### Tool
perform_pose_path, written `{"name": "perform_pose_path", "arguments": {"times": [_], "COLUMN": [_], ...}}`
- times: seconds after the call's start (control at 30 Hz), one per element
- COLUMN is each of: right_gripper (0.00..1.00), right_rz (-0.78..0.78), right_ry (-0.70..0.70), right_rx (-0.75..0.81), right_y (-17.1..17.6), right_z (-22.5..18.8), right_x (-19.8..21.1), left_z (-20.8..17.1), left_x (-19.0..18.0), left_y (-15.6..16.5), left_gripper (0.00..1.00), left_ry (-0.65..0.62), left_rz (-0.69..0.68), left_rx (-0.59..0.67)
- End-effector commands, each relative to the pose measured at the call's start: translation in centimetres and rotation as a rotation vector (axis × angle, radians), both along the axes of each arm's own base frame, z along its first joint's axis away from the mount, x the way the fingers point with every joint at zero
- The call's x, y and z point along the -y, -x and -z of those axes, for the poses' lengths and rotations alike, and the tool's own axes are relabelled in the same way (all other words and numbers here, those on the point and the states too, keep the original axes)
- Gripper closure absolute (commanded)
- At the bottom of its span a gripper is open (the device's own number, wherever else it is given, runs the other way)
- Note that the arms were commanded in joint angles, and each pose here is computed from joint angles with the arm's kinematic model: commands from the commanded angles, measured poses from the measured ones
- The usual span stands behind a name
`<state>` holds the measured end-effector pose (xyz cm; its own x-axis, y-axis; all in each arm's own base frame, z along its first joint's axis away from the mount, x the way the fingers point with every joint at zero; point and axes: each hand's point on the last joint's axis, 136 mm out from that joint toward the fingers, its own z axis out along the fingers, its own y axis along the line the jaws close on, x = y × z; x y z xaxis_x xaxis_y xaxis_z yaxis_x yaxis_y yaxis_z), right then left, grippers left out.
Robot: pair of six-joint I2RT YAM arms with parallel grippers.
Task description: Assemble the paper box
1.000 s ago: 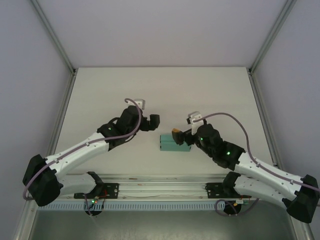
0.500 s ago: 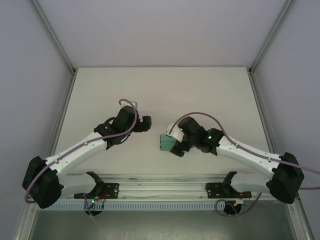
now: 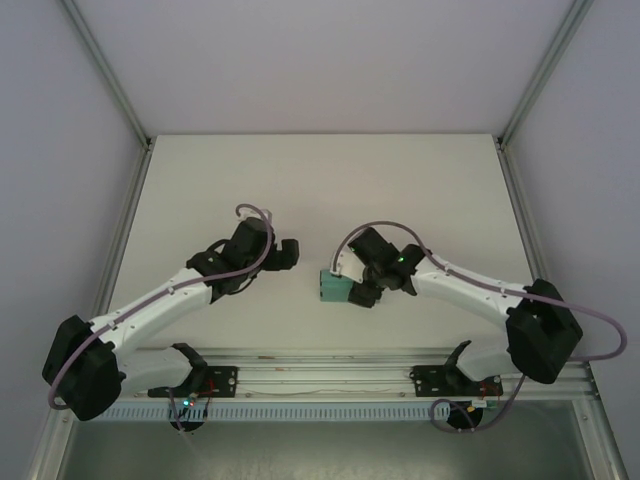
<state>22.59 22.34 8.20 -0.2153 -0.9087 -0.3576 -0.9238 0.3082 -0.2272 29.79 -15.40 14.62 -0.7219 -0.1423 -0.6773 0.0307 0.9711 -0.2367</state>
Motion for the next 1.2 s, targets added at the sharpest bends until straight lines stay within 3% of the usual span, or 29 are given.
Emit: {"name": "perform_pose_path", "arguments": {"times": [0.0, 0.23, 0.4, 0.63, 0.83, 1.0, 1.17], "right_gripper": [0.31, 0.5, 0.5, 0.48, 0.35, 0.17, 0.07], "right_rz": [0.044, 0.232, 0.396, 0.452, 0.425, 0.359, 0.335], "right_ry": [0.022, -0.004, 0.037, 0.223, 0.225, 0.162, 0.032], "right_rx": [0.038, 0.289, 0.517, 0.67, 0.615, 0.503, 0.379], "right_y": [-1.2, -6.2, -10.1, -12.1, -11.4, -8.8, -6.3], "right_z": [-0.7, -3.8, -6.3, -4.5, -2.5, -1.4, -1.6], "right_x": [0.2, 0.5, 0.8, -0.2, -2.0, -3.8, -4.9], "left_z": [0.2, 0.1, 0.4, 1.0, 0.9, 0.7, 0.8], "left_x": [-0.9, -1.9, -2.7, -3.6, -4.6, -5.0, -5.1], "left_y": [0.5, 0.6, 0.7, 1.1, 1.6, 1.8, 1.8], "left_gripper": [0.0, 0.0, 0.0, 0.0, 0.0, 0.0, 0.0], "left_ry": [-0.014, -0.02, -0.026, -0.031, -0.032, -0.015, 0.016], "left_rz": [-0.009, -0.046, -0.081, -0.113, -0.142, -0.154, -0.173], "left_rx": [-0.006, 0.007, 0.003, -0.007, 0.004, 0.02, 0.008]}}
